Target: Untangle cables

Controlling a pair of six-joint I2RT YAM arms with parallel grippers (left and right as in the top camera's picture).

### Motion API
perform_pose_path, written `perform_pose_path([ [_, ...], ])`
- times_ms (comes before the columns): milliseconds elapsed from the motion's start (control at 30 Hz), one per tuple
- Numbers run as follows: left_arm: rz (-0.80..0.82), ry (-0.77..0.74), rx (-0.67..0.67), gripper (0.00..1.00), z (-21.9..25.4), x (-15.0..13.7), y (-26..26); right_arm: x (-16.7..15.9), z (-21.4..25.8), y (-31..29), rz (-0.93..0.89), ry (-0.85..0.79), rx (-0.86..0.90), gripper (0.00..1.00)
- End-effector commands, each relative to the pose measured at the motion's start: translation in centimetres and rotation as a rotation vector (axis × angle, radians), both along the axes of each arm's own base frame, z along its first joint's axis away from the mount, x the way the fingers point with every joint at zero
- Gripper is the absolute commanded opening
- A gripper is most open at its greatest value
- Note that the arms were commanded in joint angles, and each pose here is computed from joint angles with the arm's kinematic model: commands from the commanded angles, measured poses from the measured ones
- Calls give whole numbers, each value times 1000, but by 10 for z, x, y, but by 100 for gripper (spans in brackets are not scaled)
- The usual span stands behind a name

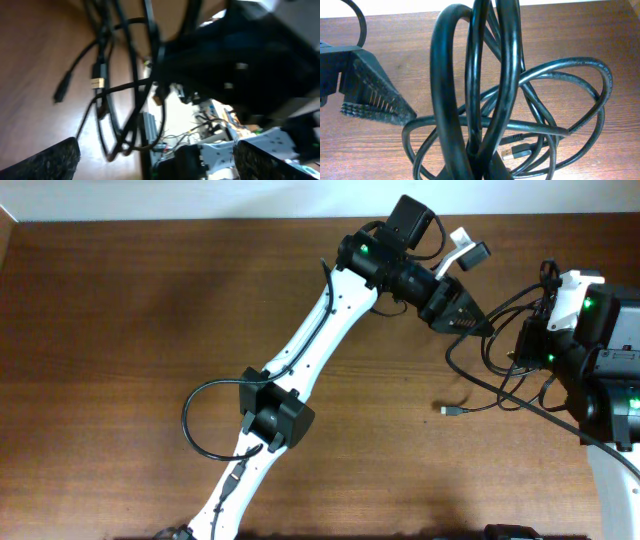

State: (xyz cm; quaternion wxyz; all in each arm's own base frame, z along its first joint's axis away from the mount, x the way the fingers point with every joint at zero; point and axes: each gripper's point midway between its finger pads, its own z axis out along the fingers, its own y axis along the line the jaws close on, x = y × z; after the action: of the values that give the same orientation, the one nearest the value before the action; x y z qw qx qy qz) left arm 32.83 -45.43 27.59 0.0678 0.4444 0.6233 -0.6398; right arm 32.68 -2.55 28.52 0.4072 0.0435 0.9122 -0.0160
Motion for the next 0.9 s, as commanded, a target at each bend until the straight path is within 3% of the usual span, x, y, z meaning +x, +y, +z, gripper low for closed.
perform_pose_path([
  [0,-38,7,-22,98,3,-11,-4,-2,22,0,3,-61,-11,4],
  [200,-2,-99,76,98,-21,-20,-26,-3,21,0,3,-57,-10,4],
  [233,3,-104,83,92,-22,-19,-26,-3,21,0,3,-57,-10,4],
  [267,4,-105,83,65,-22,-19,-26,-3,21,0,3,-57,-10,4],
  [300,11,-110,92,22,-24,-18,-26,-3,21,0,3,-57,-10,4],
  [333,22,-118,108,0,-27,-16,-26,-3,21,0,3,-57,-10,4],
  [500,51,-112,124,0,-29,-5,-19,-3,21,0,4,-55,-10,4],
  [667,162,-62,170,0,-21,35,26,-3,21,0,3,-54,-10,4],
  [700,203,-67,199,0,-19,44,39,-3,21,0,3,-53,-10,4],
  [800,411,-178,450,0,-21,67,81,-2,21,0,4,-54,-10,4],
  [867,565,-285,555,0,6,73,109,1,16,0,4,-39,-8,4],
])
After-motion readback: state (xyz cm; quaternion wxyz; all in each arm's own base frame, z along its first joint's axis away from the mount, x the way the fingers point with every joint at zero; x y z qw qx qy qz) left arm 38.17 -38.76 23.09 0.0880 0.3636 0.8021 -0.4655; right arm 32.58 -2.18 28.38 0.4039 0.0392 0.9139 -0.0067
